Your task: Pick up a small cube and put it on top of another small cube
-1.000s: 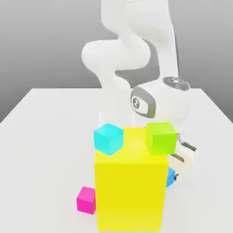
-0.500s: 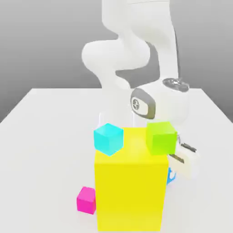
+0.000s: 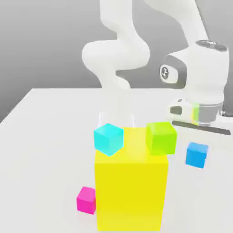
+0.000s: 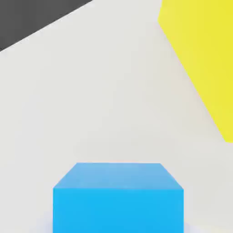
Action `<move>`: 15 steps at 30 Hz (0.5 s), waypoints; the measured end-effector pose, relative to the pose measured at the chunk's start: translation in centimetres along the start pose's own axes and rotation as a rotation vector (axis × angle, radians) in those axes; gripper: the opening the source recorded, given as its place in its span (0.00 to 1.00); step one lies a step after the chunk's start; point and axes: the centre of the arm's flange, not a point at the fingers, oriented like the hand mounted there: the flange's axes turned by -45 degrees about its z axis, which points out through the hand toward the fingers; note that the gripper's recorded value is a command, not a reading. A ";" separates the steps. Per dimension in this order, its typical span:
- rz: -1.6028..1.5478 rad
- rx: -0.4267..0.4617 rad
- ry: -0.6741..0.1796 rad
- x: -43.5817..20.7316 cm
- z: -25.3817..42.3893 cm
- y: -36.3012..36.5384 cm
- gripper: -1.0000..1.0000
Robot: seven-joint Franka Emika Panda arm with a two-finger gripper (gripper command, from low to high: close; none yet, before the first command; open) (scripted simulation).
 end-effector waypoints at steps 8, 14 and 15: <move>-0.183 -0.009 -0.003 5.3 -8.2 0.3 0.00; -0.209 -0.029 -0.033 8.8 -13.5 4.3 0.00; -0.214 -0.033 -0.039 9.3 -14.3 5.1 0.00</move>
